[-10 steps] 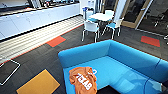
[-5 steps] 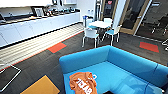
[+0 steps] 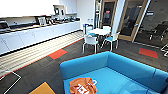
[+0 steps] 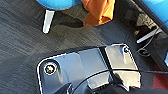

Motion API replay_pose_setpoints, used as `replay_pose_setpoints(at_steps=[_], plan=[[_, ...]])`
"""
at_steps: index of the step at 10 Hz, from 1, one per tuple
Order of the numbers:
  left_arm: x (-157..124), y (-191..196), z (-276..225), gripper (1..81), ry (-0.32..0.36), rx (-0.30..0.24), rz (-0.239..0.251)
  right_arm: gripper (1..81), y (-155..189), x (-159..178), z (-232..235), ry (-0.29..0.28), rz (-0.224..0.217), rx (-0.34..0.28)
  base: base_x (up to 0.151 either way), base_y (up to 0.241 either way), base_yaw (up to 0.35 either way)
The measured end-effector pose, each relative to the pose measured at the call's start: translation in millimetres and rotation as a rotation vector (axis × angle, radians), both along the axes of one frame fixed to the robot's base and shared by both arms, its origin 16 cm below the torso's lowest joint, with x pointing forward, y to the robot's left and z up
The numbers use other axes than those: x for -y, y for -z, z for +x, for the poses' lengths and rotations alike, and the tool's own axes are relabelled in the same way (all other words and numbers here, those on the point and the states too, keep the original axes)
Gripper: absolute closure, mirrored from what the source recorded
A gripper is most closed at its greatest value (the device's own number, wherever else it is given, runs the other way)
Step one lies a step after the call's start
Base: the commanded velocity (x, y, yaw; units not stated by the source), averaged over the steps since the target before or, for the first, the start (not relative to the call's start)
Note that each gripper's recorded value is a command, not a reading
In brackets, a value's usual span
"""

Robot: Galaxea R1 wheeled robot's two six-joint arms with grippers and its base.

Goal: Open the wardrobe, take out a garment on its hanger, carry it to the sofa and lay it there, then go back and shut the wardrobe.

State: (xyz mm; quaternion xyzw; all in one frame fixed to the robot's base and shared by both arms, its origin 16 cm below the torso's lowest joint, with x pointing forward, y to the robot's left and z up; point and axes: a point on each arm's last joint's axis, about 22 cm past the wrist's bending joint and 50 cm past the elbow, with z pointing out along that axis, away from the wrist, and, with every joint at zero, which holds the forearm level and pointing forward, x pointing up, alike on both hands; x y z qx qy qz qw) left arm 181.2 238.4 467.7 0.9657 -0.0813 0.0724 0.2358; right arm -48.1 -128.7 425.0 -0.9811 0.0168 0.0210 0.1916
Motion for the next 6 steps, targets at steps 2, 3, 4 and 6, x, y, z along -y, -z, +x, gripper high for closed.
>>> replay_pose_setpoints(at_steps=[2,3,4,6], plan=[[-1,6,-13,1.0,0.006,-0.006,0.008,1.0,0,0,14,-0.001,0.000,0.033,0.000,0.000,0.000],[5,10,-22,1.0,0.009,-0.014,0.010,1.0,0,0,15,0.000,0.000,0.039,0.000,0.000,0.000],[12,14,-31,1.0,0.012,-0.028,0.006,1.0,0,0,13,0.000,0.000,0.036,0.000,0.000,0.000],[17,23,-45,1.0,0.012,-0.046,0.025,1.0,0,0,12,0.000,0.000,0.036,0.000,0.000,0.000]])
